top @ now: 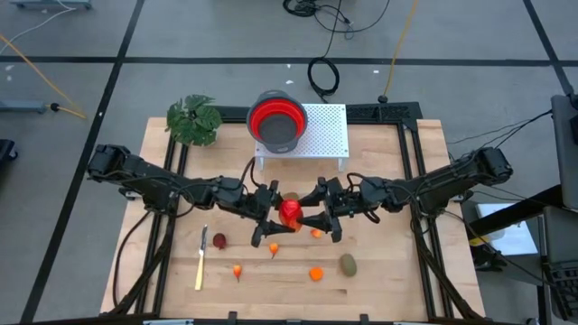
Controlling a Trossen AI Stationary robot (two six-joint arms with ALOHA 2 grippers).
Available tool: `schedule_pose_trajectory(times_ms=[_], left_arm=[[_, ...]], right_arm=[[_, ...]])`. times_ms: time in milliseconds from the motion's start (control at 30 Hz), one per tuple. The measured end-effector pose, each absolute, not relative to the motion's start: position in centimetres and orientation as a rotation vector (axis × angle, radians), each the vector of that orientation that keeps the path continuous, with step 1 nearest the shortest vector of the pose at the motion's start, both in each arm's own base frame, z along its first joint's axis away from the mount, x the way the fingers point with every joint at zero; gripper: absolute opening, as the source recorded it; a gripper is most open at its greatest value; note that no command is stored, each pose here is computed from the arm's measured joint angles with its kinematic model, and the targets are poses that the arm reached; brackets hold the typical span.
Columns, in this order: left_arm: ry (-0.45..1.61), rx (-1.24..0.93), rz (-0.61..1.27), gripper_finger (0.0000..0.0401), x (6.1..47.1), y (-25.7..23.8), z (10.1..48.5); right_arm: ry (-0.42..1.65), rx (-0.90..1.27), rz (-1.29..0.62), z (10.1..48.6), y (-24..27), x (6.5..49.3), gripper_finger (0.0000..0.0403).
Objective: Pick & Place Fruit
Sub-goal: Put the mango into the red strainer bowl on the shelf
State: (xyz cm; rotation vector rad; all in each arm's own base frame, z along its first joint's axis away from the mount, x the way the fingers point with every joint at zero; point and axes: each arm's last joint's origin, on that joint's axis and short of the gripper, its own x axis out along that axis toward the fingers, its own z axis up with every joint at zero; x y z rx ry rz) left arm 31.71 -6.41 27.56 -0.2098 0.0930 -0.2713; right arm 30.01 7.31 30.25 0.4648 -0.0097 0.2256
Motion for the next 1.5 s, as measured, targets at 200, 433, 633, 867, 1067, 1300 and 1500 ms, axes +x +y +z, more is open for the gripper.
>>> schedule_pose_trajectory(times_ms=[200, 433, 633, 867, 1067, 1300, 1500], left_arm=[[0.103, -0.213, -0.254, 0.0231, 31.7, -6.3, 27.4], [0.118, -0.233, -0.217, 0.0229, 31.8, -6.2, 27.2], [0.109, -0.236, -0.169, 0.0228, 31.8, -6.1, 27.3], [0.08, -0.232, -0.084, 0.0228, 31.3, -5.7, 28.1], [0.177, -0.158, 0.006, 0.0228, 31.7, -5.6, 30.2], [0.335, -0.106, 0.149, 0.0233, 31.7, -4.3, 33.8], [0.368, -0.097, 0.249, 0.0235, 31.5, -2.4, 36.0]], right_arm=[[0.008, 0.446, 0.205, 30.9, 6.6, 29.2, 0.0255], [0.028, 0.421, 0.167, 32.2, 5.9, 27.5, 0.0254], [0.084, 0.397, 0.152, 33.1, 5.5, 25.5, 0.0254], [0.185, 0.354, 0.128, 33.3, 4.9, 23.2, 0.0254], [0.228, 0.297, 0.122, 33.5, 4.6, 21.7, 0.0254], [0.233, 0.203, 0.062, 33.8, 4.2, 20.3, 0.0234], [0.231, 0.154, 0.072, 33.8, 4.0, 19.0, 0.0159]])
